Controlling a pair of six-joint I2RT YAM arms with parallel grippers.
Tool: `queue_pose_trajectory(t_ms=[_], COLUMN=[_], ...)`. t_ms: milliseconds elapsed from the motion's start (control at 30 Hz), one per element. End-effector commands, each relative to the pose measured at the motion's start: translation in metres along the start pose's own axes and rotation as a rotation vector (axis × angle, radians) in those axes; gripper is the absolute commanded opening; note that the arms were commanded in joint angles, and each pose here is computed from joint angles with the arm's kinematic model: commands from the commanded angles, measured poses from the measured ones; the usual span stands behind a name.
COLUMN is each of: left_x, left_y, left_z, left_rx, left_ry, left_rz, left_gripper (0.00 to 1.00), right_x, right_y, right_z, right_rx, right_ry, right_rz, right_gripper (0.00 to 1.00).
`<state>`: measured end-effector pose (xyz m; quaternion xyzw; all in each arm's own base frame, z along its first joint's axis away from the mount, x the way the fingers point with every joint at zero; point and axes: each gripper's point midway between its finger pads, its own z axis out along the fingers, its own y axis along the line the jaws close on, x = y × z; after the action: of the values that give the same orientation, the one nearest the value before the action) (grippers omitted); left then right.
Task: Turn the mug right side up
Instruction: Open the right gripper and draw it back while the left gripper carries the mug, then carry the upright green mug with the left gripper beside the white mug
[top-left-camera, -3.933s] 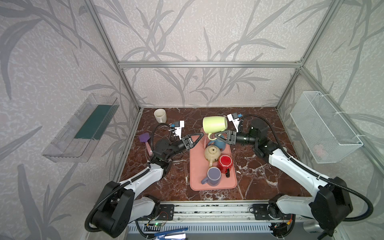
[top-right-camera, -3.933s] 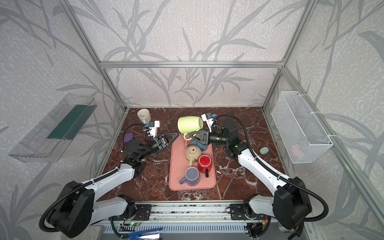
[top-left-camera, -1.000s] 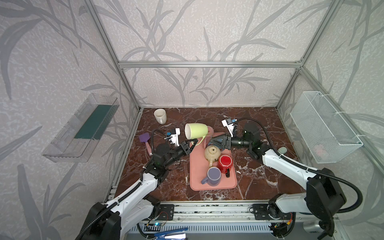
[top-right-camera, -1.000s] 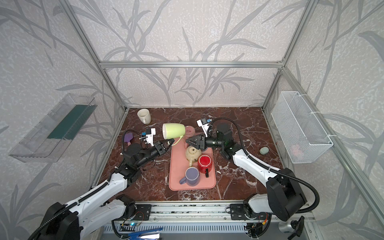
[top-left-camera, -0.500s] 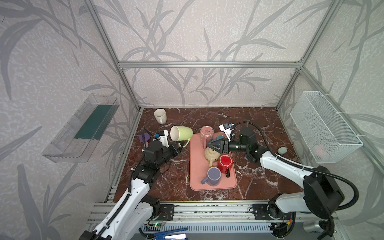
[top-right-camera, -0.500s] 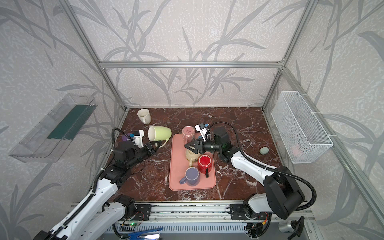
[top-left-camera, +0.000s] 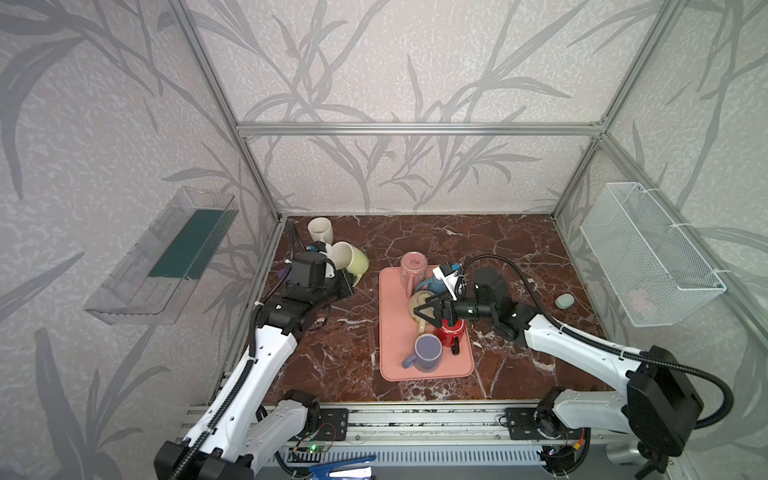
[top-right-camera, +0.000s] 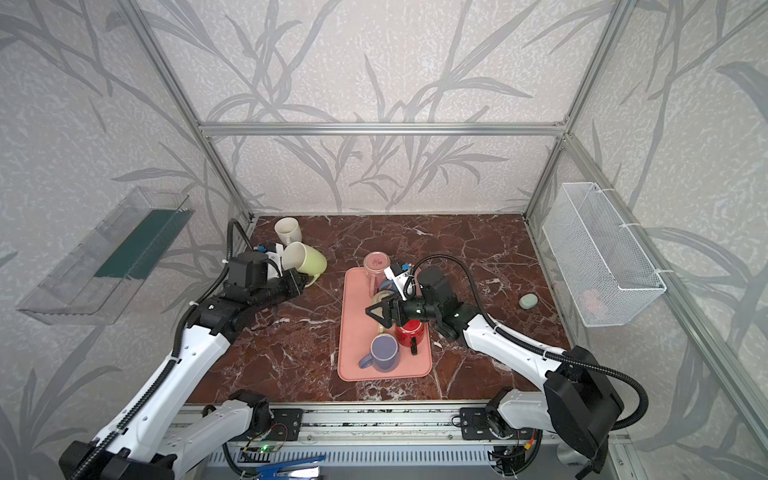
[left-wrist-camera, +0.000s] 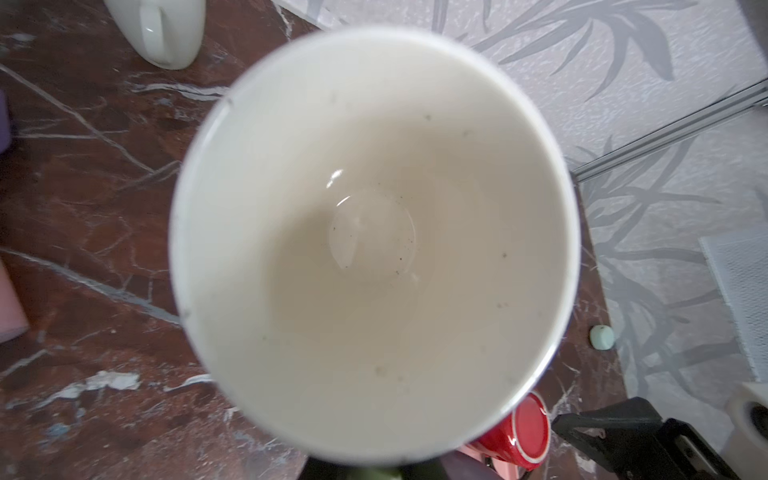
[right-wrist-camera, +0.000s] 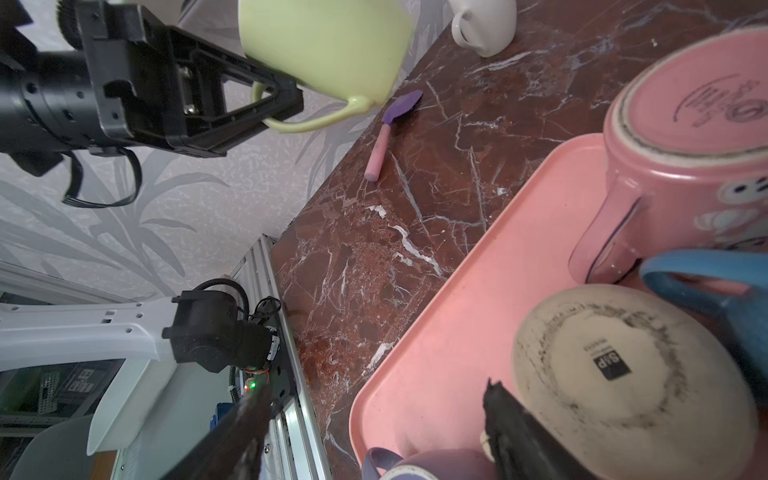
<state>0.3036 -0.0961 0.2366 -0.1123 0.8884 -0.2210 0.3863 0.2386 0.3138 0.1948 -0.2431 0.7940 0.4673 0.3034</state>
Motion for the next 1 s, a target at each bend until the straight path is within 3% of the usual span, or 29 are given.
queue_pose_trajectory(t_ms=[0, 533, 967], left_x=[-0.031, -0.079, -0.123], left_y=[-0.002, 0.002, 0.016], left_z=[-0.014, 0.02, 0.079], left_rx=[-0.068, -0.25, -0.358], left_ry=[-0.058, 0.09, 0.105], left_rz=[0.122, 0.313, 0.329], left_gripper=[0.0, 0.0, 0.0], right_x=[0.002, 0.002, 0.009], right_y=[-0.004, -0.005, 0.006], right_z=[-0.005, -0.012, -0.005], right_rx=[0.055, 0.16, 0.148], right_ry=[-0.004, -0.023, -0.017], right_rz=[-0.019, -0.044, -0.066], right_gripper=[0.84, 0.95, 0.96])
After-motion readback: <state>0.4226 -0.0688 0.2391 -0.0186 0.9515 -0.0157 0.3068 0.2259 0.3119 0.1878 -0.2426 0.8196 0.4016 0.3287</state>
